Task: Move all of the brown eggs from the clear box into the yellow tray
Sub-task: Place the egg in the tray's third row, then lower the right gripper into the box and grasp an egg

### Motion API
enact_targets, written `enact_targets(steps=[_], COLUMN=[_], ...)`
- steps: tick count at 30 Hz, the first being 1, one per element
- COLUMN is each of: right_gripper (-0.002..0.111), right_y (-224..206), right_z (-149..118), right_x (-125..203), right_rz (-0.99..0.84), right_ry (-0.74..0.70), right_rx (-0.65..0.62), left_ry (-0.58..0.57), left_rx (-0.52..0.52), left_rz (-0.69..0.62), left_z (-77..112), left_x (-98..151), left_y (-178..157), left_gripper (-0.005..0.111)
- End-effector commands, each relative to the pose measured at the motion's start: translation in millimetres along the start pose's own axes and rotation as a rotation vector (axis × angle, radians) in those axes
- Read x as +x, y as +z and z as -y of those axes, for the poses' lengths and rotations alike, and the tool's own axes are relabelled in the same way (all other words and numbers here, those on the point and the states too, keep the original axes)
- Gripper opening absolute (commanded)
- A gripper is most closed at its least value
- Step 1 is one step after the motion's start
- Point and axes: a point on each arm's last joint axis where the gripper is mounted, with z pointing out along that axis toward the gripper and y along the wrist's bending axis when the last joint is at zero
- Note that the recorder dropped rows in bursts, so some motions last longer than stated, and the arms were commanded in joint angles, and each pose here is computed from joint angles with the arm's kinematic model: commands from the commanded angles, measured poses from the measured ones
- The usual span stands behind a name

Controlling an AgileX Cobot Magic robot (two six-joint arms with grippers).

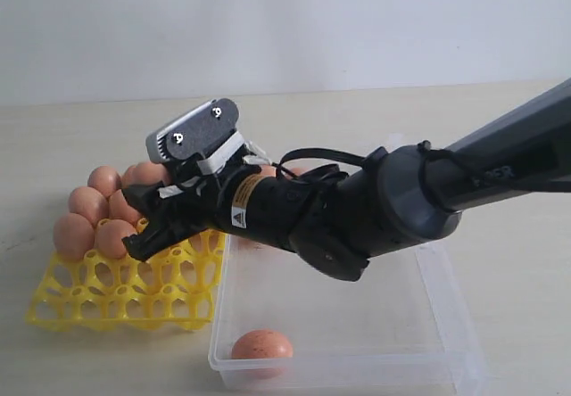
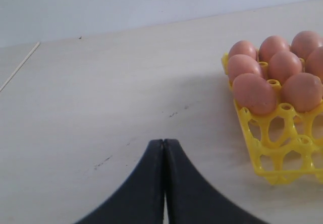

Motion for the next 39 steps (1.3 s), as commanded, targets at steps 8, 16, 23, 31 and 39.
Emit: enact_targets(steps=[8, 16, 23, 31, 39], right_gripper=[0.0, 0.001, 0.034, 0.065, 0.039], right_y=[10, 29, 32, 23, -54], right_z=[0, 2, 3, 6, 14], right_x=[16, 19, 19, 7, -75], right_rz=[-0.007, -0.096, -0.121, -0.183, -0.436], right_ry=[0.056, 0.122, 0.158, 0.16, -0.018], right_rx=[-0.022, -0.03, -0.016, 0.031, 0.239], left_ry=[-0.005, -0.005, -0.005, -0.005, -0.005], left_rx=[0.005, 0.005, 0.005, 0.005, 0.005], left_rz=[0.019, 0.019, 0.019, 0.019, 0.019], left_z=[0.1, 0.1, 0.1, 0.1, 0.1], left_x=[-2, -2, -2, -2, -2], left_y=[-1, -1, -1, -1, -1], left_gripper=[0.0, 0.0, 0.0, 0.0, 0.0])
